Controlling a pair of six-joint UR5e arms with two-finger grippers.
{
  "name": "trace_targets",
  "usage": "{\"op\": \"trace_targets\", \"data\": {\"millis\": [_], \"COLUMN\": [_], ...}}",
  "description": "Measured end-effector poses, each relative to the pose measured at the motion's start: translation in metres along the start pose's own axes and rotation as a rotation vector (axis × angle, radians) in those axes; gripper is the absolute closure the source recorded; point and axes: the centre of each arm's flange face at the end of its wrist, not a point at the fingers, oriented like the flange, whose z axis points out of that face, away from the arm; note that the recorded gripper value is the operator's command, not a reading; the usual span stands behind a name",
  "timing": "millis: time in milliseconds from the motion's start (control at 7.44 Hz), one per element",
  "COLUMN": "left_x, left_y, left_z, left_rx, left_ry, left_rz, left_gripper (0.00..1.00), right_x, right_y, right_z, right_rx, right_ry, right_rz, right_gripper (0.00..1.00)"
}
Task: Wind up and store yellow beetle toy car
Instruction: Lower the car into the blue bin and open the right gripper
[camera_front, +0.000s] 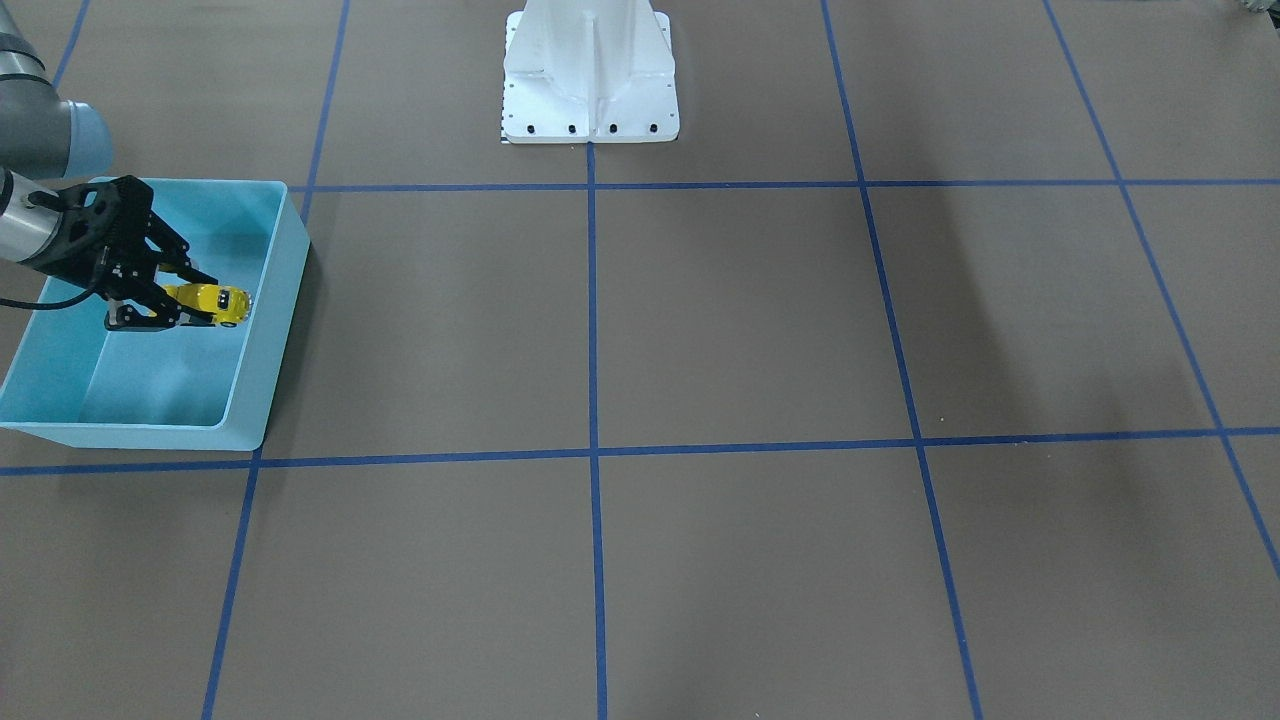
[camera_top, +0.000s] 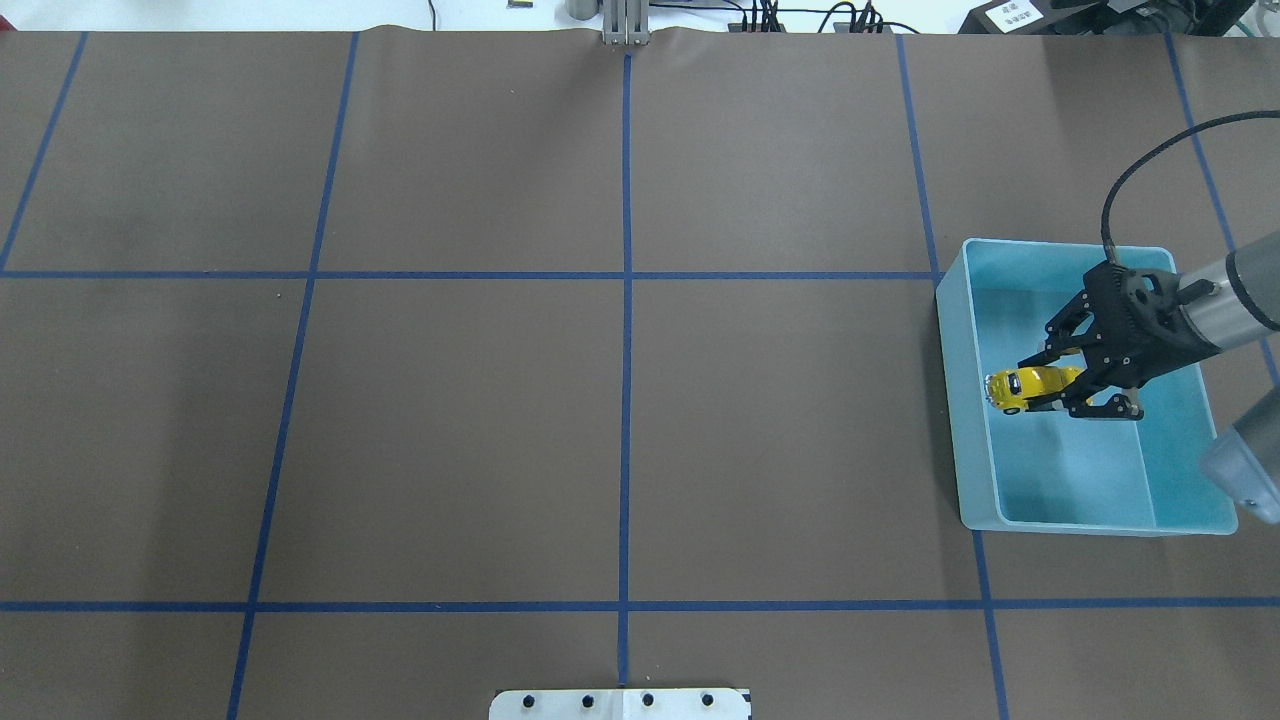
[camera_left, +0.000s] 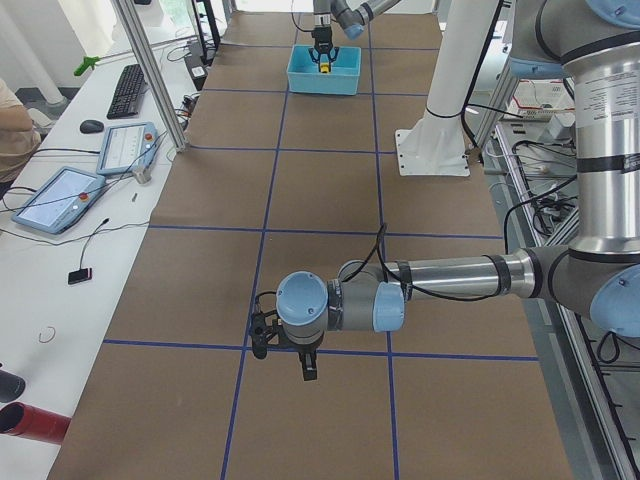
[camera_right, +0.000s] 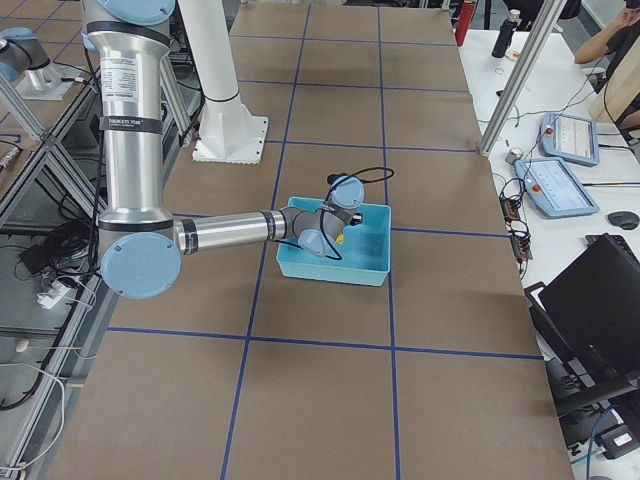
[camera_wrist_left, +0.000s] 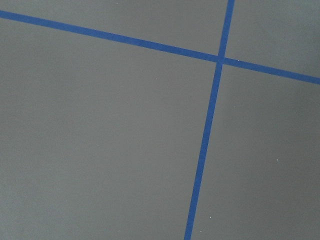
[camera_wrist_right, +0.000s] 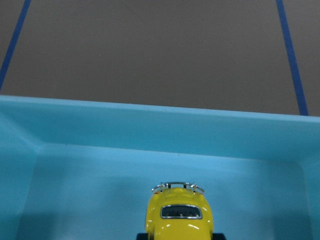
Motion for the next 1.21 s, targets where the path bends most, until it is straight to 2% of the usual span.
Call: {"op": "trace_targets", "data": {"millis": [672, 806, 941, 1209], "left_x": [-0.001, -0.001, 0.0, -0.001], "left_y": [0.0, 0.001, 0.001, 0.001], "left_z": [0.0, 0.0, 0.0, 0.0], "left_rx": [0.0, 0.0, 0.001, 0.001], "left_ry": [0.001, 0.001, 0.002, 0.002], "left_rz": [-0.002, -0.002, -0.001, -0.001], "left_gripper": [0.0, 0.0, 0.0, 0.0], "right_x": [-0.022, -0.026, -0.028, -0.031], "right_y": [0.016, 0.02, 0.023, 0.028], "right_z": [0.012, 0.012, 0.014, 0.02], "right_rx": [0.004, 0.003, 0.0, -0.002], "right_ry": [-0.015, -0.018, -0.021, -0.01], "right_rz": [-0.008, -0.007, -0.008, -0.032], "right_gripper": [1.0, 0.09, 0.0, 0.0]}}
